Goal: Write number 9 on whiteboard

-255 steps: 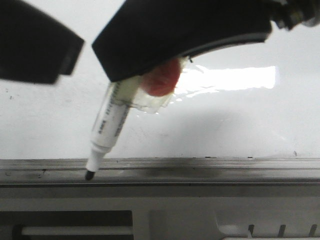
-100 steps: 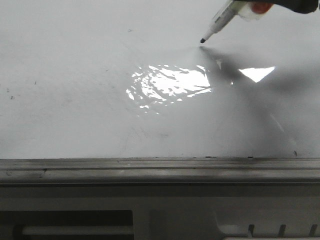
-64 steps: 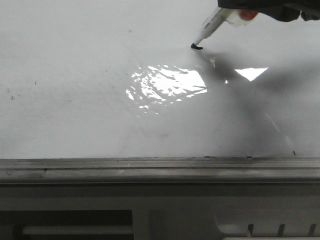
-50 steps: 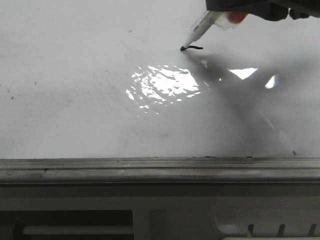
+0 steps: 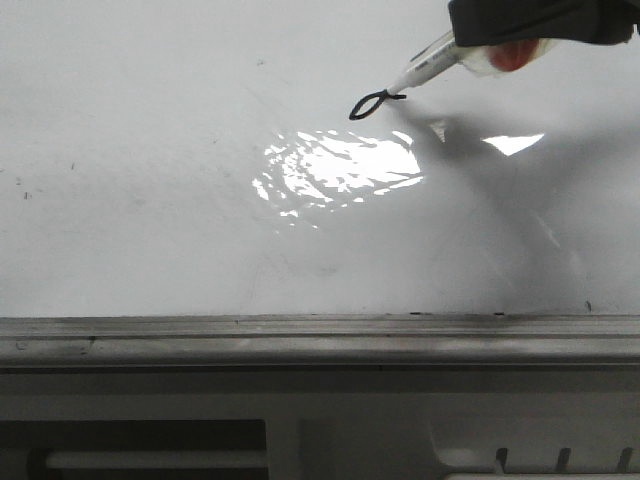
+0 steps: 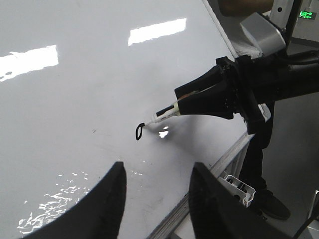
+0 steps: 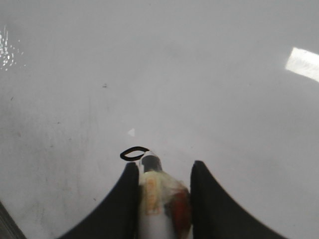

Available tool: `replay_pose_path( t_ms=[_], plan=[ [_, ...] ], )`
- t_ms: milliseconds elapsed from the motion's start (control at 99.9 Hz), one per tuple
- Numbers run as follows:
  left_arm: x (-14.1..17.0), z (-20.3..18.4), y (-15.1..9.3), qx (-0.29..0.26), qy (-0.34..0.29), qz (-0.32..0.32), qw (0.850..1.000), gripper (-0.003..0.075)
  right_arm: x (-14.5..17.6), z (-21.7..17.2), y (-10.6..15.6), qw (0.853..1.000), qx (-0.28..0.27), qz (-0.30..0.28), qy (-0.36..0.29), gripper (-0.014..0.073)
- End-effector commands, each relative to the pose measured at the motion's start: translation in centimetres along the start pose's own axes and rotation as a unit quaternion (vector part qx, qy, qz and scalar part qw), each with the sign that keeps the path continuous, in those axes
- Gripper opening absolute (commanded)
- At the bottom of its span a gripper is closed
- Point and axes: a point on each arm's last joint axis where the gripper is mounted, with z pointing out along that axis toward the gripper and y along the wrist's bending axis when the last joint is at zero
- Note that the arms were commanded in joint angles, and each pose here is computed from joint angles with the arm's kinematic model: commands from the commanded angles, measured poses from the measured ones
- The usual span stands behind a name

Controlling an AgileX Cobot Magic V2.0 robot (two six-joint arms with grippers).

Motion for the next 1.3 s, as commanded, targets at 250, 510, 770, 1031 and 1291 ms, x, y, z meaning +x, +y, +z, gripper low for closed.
replay_pose_path(
  t_ms=[250,510,770,1031,1291],
  plan=[
    [-1.2,-0.2,0.0,-0.006,-0.029,-0.014,0.999,0.0262,-1.3,0.0,-0.5,1.0,-0.009,-0.012,0.015,-0.0045],
    [-0.8,-0.1,0.0,-0.004,-0.022,-0.017,1.0,0.0262,3.0,-0.4,1.9,0.986,-0.091,0.002,0.141,-0.0045],
    [0.0,0.1,0.2,-0.004,-0.012,-0.025,1.0,0.0262,3.3,-0.4,2.2,0.988,-0.088,0.006,0.128,-0.0045],
    [0.2,0.1,0.0,0.003,0.0,-0.005,1.0,0.0269,-3.1,-3.1,3.0,0.991,-0.133,-0.015,0.025,-0.0045],
    [1.5,2.7,-0.4,0.117,0.065,0.065,0.989,0.0309,-6.7,-4.3,4.7,0.97,-0.222,-0.073,0.059,-0.0045]
  ],
)
